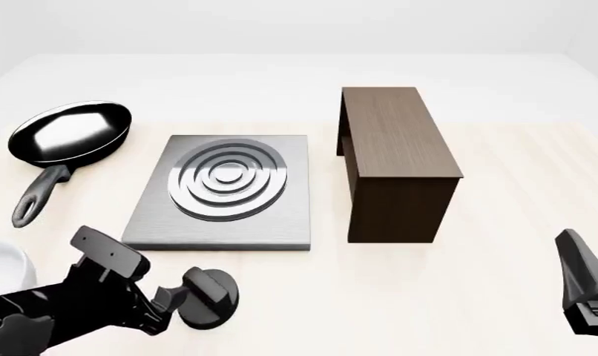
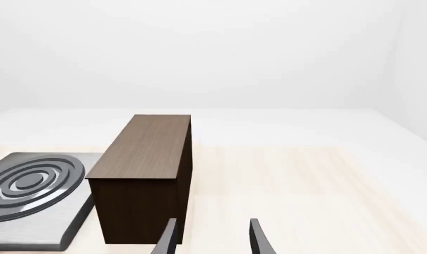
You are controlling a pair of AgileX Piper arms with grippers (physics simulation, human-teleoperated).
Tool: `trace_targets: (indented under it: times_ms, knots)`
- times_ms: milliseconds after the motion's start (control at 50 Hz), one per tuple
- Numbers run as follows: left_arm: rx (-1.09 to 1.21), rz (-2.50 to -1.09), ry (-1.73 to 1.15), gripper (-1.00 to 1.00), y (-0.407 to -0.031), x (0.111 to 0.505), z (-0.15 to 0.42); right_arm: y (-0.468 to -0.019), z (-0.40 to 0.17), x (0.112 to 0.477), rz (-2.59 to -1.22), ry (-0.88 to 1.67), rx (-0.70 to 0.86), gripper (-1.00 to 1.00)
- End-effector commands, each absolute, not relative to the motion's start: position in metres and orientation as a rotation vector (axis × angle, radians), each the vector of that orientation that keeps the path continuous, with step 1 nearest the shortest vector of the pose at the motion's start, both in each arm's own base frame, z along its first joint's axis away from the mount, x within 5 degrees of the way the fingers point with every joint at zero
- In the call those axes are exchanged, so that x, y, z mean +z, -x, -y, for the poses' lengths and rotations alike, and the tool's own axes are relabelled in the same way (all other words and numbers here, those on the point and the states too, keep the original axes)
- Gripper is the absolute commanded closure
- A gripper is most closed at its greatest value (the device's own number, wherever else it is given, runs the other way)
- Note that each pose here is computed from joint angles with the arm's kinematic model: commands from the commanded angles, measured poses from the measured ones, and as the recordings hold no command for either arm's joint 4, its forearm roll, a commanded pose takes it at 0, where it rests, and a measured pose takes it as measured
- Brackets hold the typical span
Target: Turn on the stove.
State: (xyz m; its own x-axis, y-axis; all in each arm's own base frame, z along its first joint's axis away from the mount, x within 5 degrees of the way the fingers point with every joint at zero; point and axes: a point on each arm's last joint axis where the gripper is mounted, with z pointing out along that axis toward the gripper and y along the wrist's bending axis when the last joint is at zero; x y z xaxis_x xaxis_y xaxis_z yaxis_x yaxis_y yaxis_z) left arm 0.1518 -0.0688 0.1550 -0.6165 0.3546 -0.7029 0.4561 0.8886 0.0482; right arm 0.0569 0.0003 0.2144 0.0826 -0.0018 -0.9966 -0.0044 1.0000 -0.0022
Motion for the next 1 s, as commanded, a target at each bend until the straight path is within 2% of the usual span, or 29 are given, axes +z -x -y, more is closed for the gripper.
trace_targets:
  times_ms: [20, 480, 1000]
  knots:
    - [-0.120, -2.265, -0.547, -1.00, -0.140, 0.154, 0.052, -0.057, 0.000, 0.214, -1.488, 0.006, 0.003, -1.00]
    - [-0.105, -2.232, -0.398, -1.00, -0.158, 0.191, 0.045, -0.057, 0.000, 0.214, -1.488, 0.006, 0.003, -1.00]
    - [-0.057, -2.116, -0.259, -1.00, -0.169, 0.237, 0.029, -0.057, 0.000, 0.214, -1.489, 0.007, 0.003, -1.00]
